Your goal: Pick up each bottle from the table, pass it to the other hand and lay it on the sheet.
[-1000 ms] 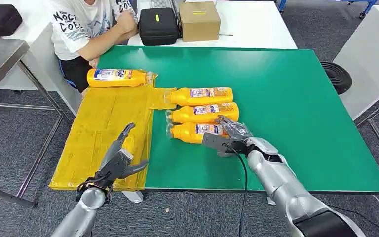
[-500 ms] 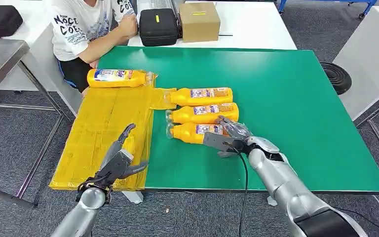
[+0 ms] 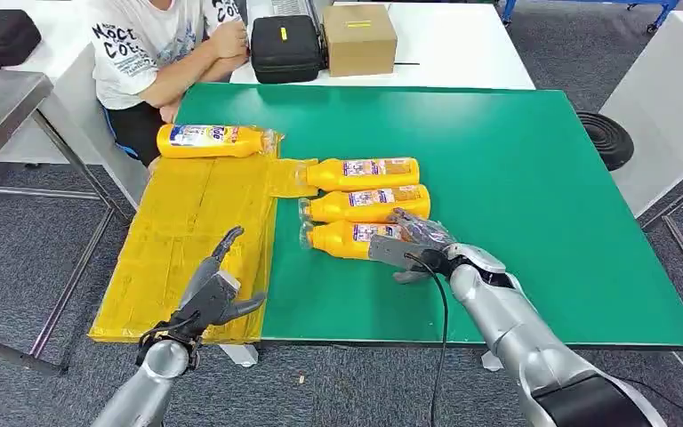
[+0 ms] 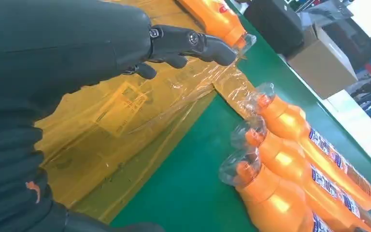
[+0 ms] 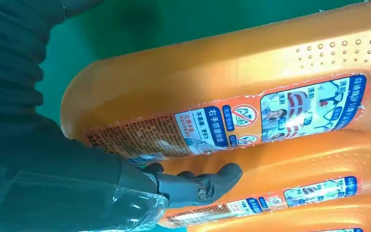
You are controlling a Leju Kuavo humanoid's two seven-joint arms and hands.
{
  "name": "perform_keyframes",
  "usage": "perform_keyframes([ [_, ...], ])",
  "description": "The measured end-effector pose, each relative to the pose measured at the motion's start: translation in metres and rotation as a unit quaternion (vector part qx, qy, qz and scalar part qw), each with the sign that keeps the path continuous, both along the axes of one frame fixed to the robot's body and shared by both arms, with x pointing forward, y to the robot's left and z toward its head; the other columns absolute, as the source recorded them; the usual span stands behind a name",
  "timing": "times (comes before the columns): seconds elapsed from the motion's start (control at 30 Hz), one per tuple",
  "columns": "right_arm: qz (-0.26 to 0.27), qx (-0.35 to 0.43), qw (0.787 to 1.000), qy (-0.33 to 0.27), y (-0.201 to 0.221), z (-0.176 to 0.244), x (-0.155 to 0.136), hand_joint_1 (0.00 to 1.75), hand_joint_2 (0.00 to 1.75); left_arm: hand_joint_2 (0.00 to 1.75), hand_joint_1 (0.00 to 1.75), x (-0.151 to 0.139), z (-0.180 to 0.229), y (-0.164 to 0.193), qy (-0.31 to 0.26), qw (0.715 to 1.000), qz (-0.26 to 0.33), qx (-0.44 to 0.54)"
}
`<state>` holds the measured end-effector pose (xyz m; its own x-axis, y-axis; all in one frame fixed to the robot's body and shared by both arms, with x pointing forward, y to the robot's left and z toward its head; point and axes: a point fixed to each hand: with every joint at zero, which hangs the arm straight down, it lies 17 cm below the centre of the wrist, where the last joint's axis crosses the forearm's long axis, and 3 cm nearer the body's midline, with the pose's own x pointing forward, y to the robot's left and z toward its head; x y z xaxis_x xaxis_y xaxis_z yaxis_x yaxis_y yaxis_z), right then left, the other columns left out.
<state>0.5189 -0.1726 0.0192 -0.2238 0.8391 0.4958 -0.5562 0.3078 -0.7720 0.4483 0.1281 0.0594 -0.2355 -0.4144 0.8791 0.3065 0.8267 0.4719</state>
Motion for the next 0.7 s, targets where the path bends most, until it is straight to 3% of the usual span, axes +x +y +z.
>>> perform_keyframes([
  [0.7,0.006,0.012,1.000,0.019,-0.0001,-0.0009,-0.0069,0.00,1.75,1.75,0.00,-0.0047,-0.0078,0.0019,0.011,1.000,-0.005,0.003],
])
